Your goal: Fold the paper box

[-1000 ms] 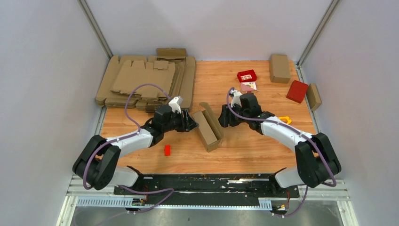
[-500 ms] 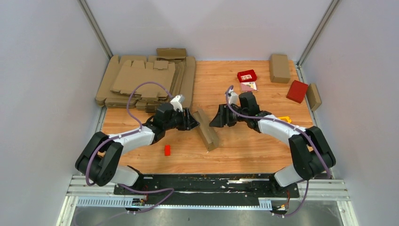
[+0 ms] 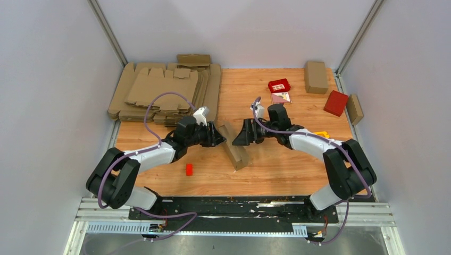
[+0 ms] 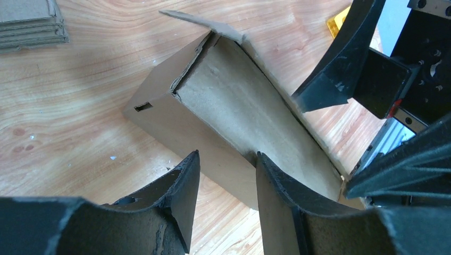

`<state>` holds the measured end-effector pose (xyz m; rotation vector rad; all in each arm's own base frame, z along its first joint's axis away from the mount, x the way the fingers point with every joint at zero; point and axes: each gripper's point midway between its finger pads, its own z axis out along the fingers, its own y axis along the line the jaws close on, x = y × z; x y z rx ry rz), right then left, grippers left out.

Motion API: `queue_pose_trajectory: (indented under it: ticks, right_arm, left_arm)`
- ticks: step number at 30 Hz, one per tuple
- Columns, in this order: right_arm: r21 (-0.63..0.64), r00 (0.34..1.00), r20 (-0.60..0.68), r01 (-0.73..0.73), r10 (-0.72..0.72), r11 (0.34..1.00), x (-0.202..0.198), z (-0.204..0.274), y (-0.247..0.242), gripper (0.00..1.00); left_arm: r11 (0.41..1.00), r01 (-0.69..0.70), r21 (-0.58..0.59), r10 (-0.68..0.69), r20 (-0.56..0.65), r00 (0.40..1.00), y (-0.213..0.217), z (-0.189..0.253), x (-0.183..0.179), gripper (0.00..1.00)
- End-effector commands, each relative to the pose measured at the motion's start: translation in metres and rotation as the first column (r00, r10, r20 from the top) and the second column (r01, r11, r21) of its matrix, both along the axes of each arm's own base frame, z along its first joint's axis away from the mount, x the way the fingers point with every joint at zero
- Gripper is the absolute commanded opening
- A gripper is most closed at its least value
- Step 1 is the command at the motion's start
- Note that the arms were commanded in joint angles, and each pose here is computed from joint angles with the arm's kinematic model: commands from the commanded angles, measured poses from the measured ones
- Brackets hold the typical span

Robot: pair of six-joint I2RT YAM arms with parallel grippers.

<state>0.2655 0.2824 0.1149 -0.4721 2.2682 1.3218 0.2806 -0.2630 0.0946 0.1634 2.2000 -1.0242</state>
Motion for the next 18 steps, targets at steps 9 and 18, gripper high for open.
queue_pose_trajectory:
  ticks: [9,18]
  right_arm:
    - [-0.199,0.988,0.140,-0.036,0.065,0.979,-0.015,0.015,0.009,1.00]
    - [-0.522,0.976,0.204,0.038,0.081,0.852,-0.020,-0.008,0.006,0.94]
  left_arm:
    - [0.996,-0.026,0.086,0.032,-0.066,0.997,0.007,-0.029,-0.010,0.49]
    - [0.996,-0.043,0.073,0.048,-0.062,0.997,0.004,-0.026,-0.009,0.49]
